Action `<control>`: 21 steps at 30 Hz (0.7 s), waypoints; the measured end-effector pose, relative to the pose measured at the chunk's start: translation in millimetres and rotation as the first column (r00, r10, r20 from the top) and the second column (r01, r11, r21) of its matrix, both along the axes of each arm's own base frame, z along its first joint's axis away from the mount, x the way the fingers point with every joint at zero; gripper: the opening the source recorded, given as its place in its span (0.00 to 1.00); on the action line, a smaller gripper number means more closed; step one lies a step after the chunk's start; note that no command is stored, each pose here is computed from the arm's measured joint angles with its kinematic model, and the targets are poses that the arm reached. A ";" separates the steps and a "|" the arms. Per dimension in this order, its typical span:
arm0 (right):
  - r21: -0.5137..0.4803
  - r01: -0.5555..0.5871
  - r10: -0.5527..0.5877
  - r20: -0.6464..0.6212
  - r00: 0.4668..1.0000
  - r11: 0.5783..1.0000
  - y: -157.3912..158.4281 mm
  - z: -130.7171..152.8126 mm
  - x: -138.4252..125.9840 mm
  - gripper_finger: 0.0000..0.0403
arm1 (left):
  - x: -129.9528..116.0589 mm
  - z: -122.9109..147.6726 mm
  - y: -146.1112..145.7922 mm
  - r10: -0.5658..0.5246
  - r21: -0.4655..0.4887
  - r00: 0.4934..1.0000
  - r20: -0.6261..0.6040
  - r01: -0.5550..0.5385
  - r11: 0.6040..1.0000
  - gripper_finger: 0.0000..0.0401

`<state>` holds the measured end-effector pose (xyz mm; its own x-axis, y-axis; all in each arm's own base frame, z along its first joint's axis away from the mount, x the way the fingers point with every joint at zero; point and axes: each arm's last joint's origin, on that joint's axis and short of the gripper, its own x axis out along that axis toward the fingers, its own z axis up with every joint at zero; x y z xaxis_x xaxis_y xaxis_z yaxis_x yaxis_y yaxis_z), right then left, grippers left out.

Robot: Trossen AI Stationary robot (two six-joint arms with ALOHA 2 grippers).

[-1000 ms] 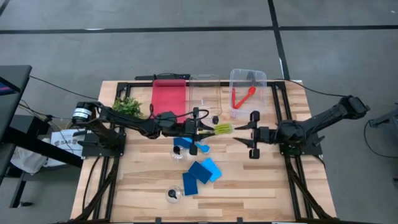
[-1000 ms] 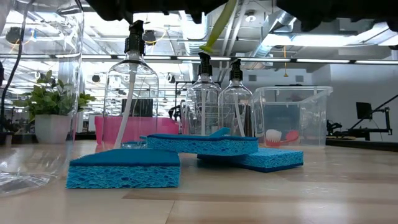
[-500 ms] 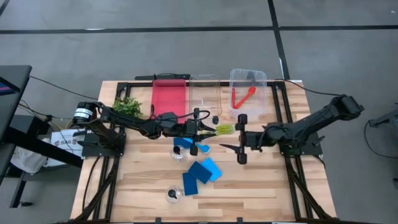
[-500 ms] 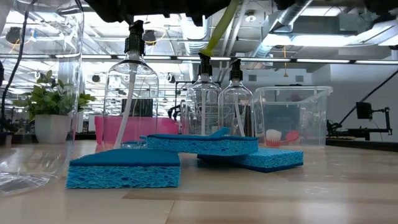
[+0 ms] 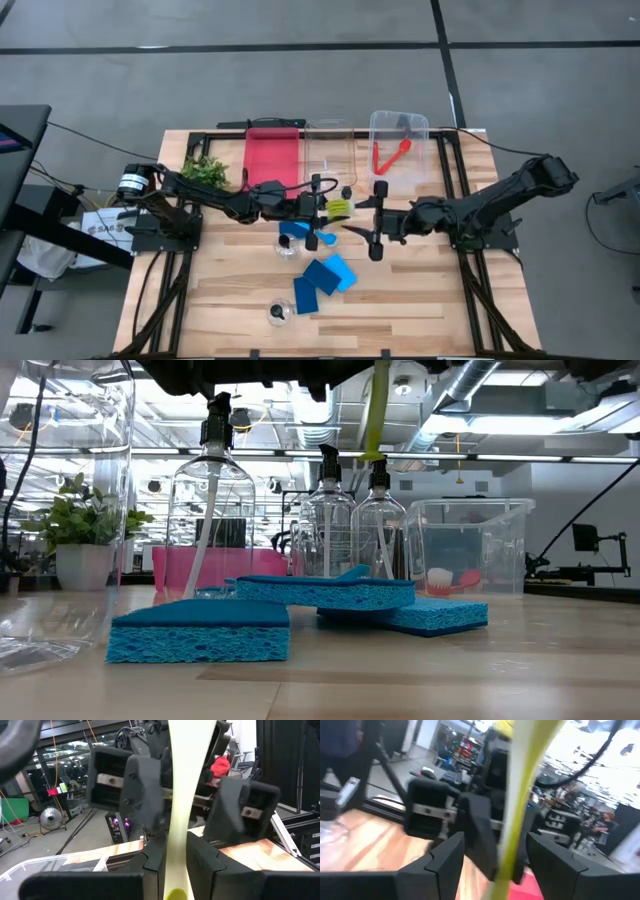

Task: Pick & Place Kitchen Sink Supplies
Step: Put the green dish brush into the right transparent bin

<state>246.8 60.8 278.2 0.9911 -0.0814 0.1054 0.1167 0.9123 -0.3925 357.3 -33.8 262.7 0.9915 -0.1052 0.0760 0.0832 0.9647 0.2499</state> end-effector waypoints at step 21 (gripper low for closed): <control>-0.011 -0.008 0.009 0.043 0.999 1.000 -5.2 18.8 13.1 0.40 | 0.3 -1.0 2.1 0.006 0.001 1.000 -0.010 -0.006 1.000 0.14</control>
